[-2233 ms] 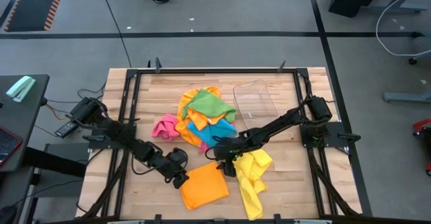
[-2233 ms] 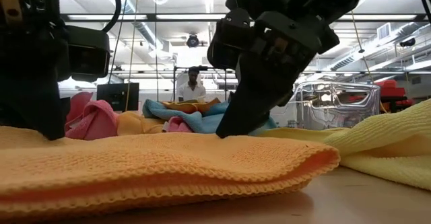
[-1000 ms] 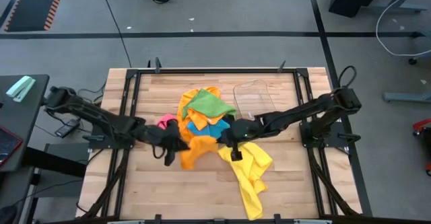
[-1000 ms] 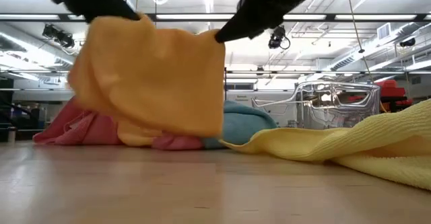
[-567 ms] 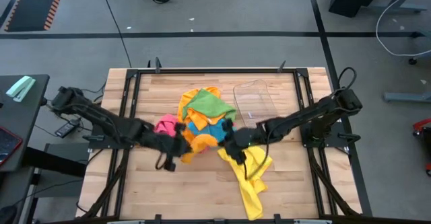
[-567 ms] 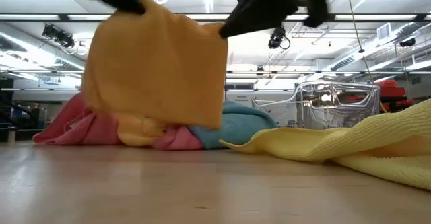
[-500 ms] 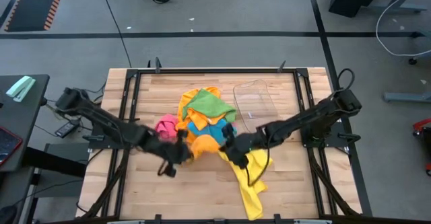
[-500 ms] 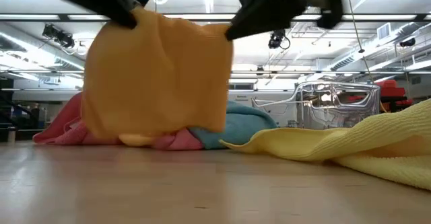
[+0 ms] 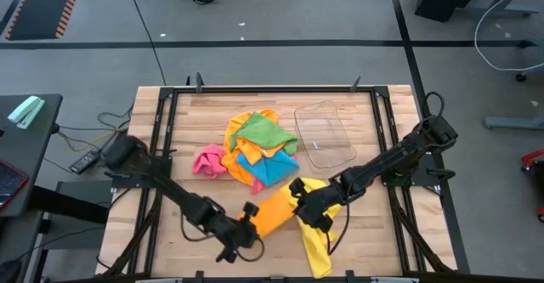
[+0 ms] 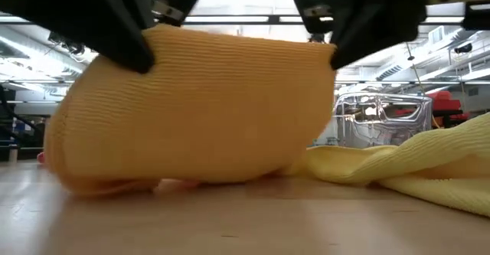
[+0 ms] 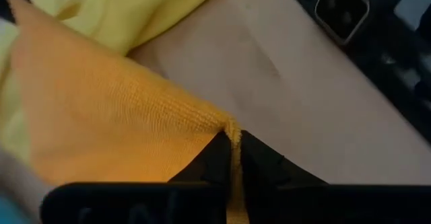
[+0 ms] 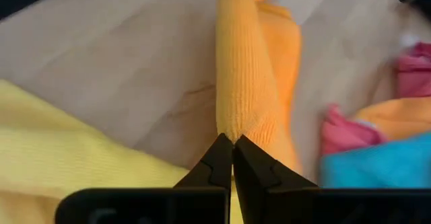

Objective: Fold microfiber towels
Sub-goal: Fold the bottom orange towel

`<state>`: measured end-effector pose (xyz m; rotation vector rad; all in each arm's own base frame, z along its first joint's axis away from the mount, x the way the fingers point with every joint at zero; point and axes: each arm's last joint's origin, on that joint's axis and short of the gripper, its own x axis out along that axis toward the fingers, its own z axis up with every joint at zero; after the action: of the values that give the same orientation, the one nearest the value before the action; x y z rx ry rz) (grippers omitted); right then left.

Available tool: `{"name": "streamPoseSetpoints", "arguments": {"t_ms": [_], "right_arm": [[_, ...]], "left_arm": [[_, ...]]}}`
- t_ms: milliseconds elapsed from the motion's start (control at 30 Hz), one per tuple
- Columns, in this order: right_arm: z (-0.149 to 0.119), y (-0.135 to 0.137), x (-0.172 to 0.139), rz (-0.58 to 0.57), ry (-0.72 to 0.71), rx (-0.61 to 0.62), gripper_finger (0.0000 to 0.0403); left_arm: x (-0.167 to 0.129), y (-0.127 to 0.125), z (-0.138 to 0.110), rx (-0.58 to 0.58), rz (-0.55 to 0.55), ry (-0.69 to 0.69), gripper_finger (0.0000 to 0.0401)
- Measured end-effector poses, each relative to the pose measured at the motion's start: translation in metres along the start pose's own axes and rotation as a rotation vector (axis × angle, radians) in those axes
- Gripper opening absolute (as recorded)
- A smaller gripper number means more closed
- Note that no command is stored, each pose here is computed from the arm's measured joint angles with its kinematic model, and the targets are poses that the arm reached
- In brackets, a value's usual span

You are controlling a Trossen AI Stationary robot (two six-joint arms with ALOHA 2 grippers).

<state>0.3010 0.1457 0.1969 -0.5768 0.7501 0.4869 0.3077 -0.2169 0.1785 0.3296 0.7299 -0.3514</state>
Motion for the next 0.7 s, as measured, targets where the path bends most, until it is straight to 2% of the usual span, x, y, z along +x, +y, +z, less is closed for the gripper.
{"name": "streamPoseSetpoints", "arguments": {"t_ms": [233, 400, 500, 633, 700], "right_arm": [[-0.01, 0.026, 0.004, 0.133, 0.005, 0.025, 0.0017], [-0.023, 0.046, 0.006, 0.245, 0.048, 0.13, 0.0042], [-0.029, 0.054, 0.005, 0.302, 0.091, 0.178, 0.0069], [-0.027, 0.057, -0.001, 0.327, 0.178, 0.225, 0.0104], [-0.019, 0.053, -0.004, 0.311, 0.175, 0.252, 0.0118]], "left_arm": [[0.033, -0.009, 0.007, -0.079, -0.033, 0.027, 0.0028], [0.04, -0.013, 0.011, -0.233, -0.103, 0.021, 0.0079], [0.035, -0.014, 0.022, -0.333, -0.18, 0.007, 0.012], [0.02, -0.017, 0.037, -0.429, -0.267, 0.009, 0.0164], [0.013, -0.021, 0.036, -0.446, -0.259, 0.062, 0.0176]]}}
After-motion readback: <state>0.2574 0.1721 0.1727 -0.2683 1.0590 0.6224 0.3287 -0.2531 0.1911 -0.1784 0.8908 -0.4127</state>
